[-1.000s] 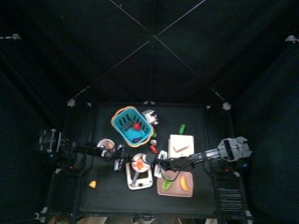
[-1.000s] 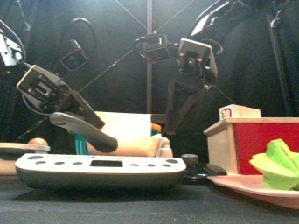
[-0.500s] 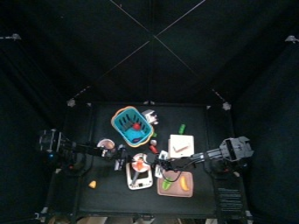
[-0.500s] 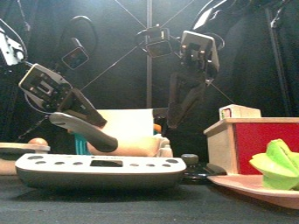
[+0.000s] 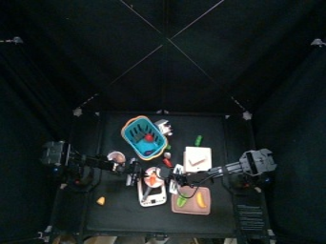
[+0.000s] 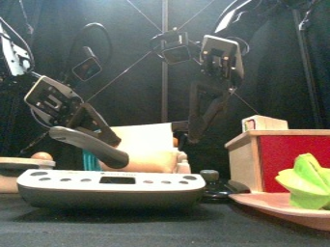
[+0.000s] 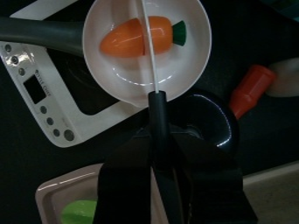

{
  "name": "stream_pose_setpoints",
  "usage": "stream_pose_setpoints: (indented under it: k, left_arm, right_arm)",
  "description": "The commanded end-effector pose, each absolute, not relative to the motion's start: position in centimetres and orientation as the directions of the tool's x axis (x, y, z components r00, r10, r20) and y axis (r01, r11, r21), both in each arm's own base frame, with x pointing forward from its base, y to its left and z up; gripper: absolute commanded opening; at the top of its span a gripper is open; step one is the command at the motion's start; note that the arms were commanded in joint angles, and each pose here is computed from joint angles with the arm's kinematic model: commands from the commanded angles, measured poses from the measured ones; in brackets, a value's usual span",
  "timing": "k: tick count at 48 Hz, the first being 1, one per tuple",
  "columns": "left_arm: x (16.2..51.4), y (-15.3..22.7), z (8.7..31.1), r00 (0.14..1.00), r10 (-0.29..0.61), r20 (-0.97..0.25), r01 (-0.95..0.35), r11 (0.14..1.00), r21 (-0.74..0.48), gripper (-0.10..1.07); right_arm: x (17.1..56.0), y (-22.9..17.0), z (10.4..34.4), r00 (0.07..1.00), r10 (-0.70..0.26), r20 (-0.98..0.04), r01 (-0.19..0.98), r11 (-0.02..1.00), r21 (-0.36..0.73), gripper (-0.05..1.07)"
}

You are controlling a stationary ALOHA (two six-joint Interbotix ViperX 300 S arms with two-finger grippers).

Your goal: Cut carrot

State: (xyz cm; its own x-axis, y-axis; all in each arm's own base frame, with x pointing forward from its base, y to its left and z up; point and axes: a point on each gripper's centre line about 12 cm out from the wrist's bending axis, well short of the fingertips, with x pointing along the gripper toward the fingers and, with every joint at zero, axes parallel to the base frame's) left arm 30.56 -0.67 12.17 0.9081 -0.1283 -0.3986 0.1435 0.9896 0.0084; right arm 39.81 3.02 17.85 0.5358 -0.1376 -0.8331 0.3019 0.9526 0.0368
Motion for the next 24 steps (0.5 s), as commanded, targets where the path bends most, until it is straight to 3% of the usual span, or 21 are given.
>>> stream_pose_setpoints:
  k: [1,24]
  left_arm:
    - [31.37,-0.74,12.85,0.919,-0.132,-0.372,0.147,0.989,0.014,0.36]
    - [31.1,-0.61,12.22,0.899,-0.12,-0.421,0.14,0.99,0.016,0.36]
  right_arm:
    - [40.18,2.89,19.09,0.569,-0.135,-0.811,0.3,0.953,0.052,0.47]
    - [40.71,2.96,18.18,0.558,-0.132,-0.819,0.298,0.953,0.05,0.47]
